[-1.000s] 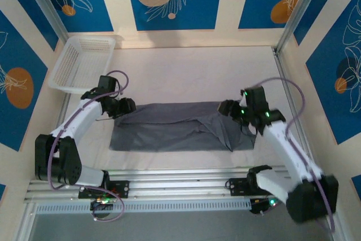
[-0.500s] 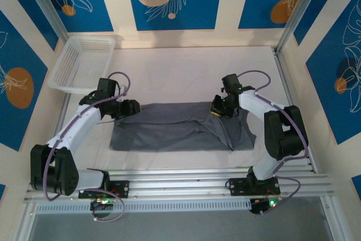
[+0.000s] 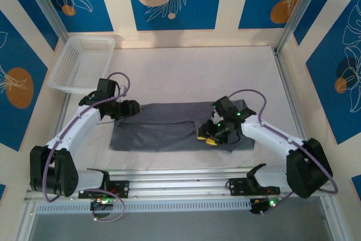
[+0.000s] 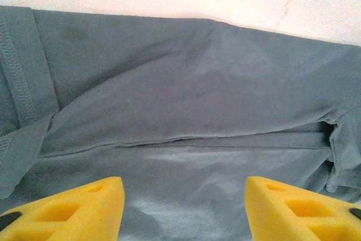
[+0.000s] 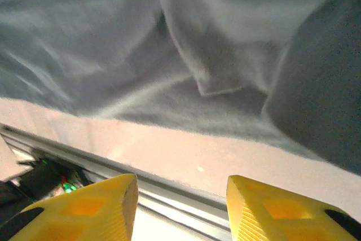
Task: Fold the inside-out t-shirt
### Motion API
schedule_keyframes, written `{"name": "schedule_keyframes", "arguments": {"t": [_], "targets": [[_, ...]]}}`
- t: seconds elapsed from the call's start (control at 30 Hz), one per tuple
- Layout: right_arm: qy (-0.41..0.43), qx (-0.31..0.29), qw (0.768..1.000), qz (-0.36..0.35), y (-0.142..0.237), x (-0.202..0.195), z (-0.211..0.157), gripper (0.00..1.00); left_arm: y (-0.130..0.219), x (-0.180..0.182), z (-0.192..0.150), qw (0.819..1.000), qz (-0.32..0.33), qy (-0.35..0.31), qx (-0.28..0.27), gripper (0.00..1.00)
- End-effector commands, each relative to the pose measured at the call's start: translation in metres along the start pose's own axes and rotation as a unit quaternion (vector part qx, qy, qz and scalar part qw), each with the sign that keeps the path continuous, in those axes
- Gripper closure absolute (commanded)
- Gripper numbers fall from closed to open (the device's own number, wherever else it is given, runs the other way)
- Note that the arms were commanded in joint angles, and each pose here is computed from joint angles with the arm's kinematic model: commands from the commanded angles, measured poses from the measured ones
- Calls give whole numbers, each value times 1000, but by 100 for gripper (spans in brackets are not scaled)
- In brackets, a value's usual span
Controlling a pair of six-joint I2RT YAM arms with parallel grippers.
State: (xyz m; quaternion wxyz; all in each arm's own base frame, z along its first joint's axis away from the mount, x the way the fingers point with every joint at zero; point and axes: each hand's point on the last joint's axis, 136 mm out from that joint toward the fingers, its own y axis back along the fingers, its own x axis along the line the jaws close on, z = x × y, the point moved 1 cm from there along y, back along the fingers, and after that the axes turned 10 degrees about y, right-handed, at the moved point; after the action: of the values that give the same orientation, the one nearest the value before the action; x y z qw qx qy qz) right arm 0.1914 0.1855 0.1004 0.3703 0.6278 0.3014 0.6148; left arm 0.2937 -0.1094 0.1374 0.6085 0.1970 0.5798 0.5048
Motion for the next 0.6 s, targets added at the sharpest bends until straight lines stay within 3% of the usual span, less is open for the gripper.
{"name": "schedule_keyframes", "arguments": {"t": [0.0, 0.13, 0.17, 0.23, 0.33, 0.43, 0.57], "targets": [[-34, -88, 995, -20, 35, -15, 35, 54, -6, -1, -8, 1000, -1, -2, 14, 41], [-82, -131, 984, -94, 39, -64, 68, 61, -7, 5, -10, 999, 45, -19, 13, 48], [-91, -122, 983, -101, 33, -72, 72, 70, -7, 7, -8, 998, 64, -26, 8, 60], [-101, -99, 985, -103, 21, -79, 77, 85, -8, 9, -6, 994, 106, -32, 6, 100], [-98, -77, 986, -109, 8, -83, 82, 99, -20, 13, -6, 987, 156, -27, 33, 100], [-104, -76, 983, -128, 4, -92, 87, 100, -40, 20, -1, 978, 206, -23, 34, 100], [-96, -73, 983, -138, 0, -96, 92, 100, -72, 17, 11, 973, 226, -19, 34, 100]]}}
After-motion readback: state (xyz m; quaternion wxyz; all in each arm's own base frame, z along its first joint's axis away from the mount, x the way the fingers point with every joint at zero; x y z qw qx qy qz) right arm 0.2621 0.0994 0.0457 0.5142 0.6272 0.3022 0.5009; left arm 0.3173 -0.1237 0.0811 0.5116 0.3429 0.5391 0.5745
